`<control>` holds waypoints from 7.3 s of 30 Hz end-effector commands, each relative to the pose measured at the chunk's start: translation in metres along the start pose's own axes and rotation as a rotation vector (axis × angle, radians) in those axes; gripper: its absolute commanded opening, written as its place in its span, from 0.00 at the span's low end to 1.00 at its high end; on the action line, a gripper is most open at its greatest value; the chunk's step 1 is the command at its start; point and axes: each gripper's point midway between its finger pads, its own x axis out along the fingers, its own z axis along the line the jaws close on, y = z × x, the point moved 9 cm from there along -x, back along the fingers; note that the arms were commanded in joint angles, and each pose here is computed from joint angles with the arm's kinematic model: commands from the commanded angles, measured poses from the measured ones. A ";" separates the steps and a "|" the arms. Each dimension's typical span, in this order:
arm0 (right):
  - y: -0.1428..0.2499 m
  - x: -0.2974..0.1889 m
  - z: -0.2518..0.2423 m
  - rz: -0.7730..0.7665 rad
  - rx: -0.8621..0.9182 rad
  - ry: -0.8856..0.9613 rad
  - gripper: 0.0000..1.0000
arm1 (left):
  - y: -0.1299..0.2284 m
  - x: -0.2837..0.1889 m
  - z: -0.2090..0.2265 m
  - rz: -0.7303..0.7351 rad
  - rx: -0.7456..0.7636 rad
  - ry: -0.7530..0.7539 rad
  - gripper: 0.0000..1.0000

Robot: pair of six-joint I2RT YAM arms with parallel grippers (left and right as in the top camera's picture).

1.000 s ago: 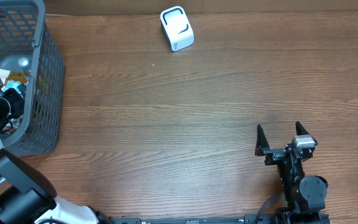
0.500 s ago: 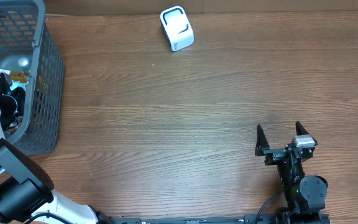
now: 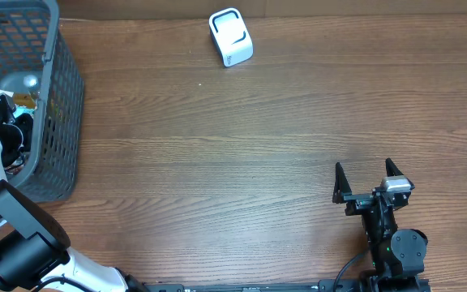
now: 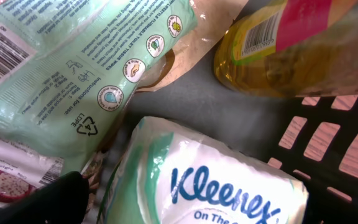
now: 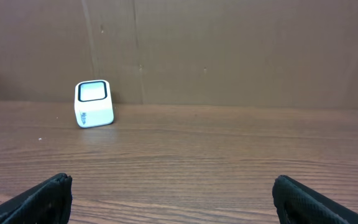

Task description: Scan the item barcode

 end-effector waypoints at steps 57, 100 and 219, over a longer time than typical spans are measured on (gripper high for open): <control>0.003 0.000 0.000 0.000 -0.005 0.007 1.00 | -0.031 -0.265 -0.072 -0.399 -0.109 0.065 0.35; 0.003 0.000 0.000 0.000 -0.005 0.007 1.00 | 0.121 -0.207 -0.355 0.210 0.536 0.580 0.31; 0.003 0.000 0.000 0.000 -0.005 0.007 1.00 | 0.270 -0.053 -0.449 0.363 0.663 0.068 0.61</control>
